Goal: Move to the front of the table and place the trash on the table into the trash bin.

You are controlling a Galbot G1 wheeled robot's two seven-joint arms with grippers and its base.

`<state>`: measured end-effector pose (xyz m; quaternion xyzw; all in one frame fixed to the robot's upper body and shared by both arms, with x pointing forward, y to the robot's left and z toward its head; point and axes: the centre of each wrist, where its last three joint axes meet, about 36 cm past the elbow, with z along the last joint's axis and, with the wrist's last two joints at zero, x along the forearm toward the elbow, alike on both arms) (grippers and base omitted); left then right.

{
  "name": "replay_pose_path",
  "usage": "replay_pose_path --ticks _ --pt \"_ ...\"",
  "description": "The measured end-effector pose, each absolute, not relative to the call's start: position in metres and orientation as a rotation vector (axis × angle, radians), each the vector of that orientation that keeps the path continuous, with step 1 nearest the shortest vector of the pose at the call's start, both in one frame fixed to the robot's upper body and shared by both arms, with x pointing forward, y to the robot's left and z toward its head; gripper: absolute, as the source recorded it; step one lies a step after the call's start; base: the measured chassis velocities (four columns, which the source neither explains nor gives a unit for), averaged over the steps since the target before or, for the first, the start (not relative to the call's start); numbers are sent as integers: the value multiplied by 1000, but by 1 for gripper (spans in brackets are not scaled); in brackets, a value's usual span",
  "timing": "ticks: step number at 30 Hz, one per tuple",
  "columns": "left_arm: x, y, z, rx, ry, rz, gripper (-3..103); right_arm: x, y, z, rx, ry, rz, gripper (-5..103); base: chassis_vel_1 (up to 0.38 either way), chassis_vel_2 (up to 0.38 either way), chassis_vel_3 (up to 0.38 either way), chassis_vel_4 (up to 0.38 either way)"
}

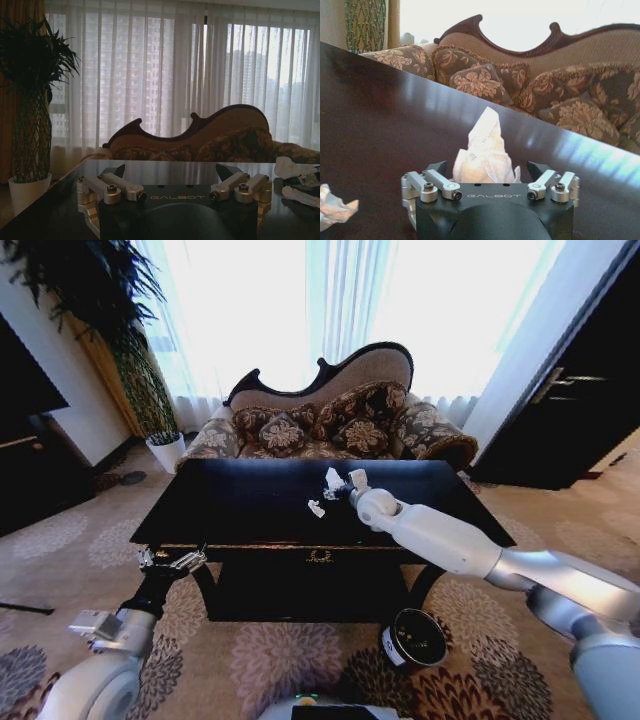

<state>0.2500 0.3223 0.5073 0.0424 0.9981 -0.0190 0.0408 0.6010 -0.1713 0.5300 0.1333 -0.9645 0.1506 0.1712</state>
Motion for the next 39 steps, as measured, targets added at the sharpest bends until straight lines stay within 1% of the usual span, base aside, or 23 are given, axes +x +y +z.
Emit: replay_pose_path --ticks 2,3,5,6,7,9,10,12,13,14,15,18,19,20,21,24,26,28,32,35,36,39 --pt "250 322 507 130 3057 -58 100 601 -172 528 379 -2742 433 90 0 0 0 0" --pt "250 322 507 130 3057 -58 100 599 -174 526 377 -2744 429 79 0 0 0 0" --pt "250 322 507 130 3057 -58 100 598 -175 526 378 -2744 428 79 0 0 0 0" --pt "250 322 507 130 3057 -58 100 596 -176 524 380 -2743 424 68 0 0 0 0" --pt "250 322 507 130 3057 -58 100 595 -176 524 381 -2742 421 68 0 0 0 0" --pt "250 322 507 130 3057 -58 100 593 -177 523 384 -2741 415 57 0 0 0 0" --pt "250 322 507 130 3057 -58 100 593 -177 523 384 -2741 415 57 0 0 0 0" --pt "250 322 507 130 3057 -58 100 589 -177 524 391 -2739 406 47 0 0 0 0" --pt "250 322 507 130 3057 -58 100 588 -177 524 395 -2739 402 47 0 0 0 0" --pt "250 322 507 130 3057 -58 100 586 -176 525 400 -2738 396 41 0 0 0 0" --pt "250 322 507 130 3057 -58 100 586 -176 525 400 -2738 396 41 0 0 0 0" --pt "250 322 507 130 3057 -58 100 580 -174 530 413 -2739 373 25 0 0 0 0" --pt "250 322 507 130 3057 -58 100 578 -174 532 414 -2741 367 25 0 0 0 0" --pt "250 322 507 130 3057 -58 100 577 -174 533 415 -2742 364 20 0 0 0 0" --pt "250 322 507 130 3057 -58 100 577 -174 533 415 -2742 364 20 0 0 0 0" --pt "250 322 507 130 3057 -58 100 571 -177 540 417 -2749 339 4 0 0 0 0" --pt "250 322 507 130 3057 -58 100 569 -179 543 417 -2753 329 4 0 0 0 0" --pt "250 322 507 130 3057 -58 100 563 -184 548 413 -2759 305 2 0 0 0 0" --pt "250 322 507 130 3057 -58 100 551 -198 556 403 -2771 263 2 0 0 0 0" --pt "250 322 507 130 3057 -58 100 535 -227 567 358 -2796 209 2 0 0 0 0" --pt "250 322 507 130 3057 -58 100 535 -227 567 358 -2796 209 2 0 0 0 0" --pt "250 322 507 130 3057 -58 100 515 -270 565 290 -2821 170 2 0 0 0 0"
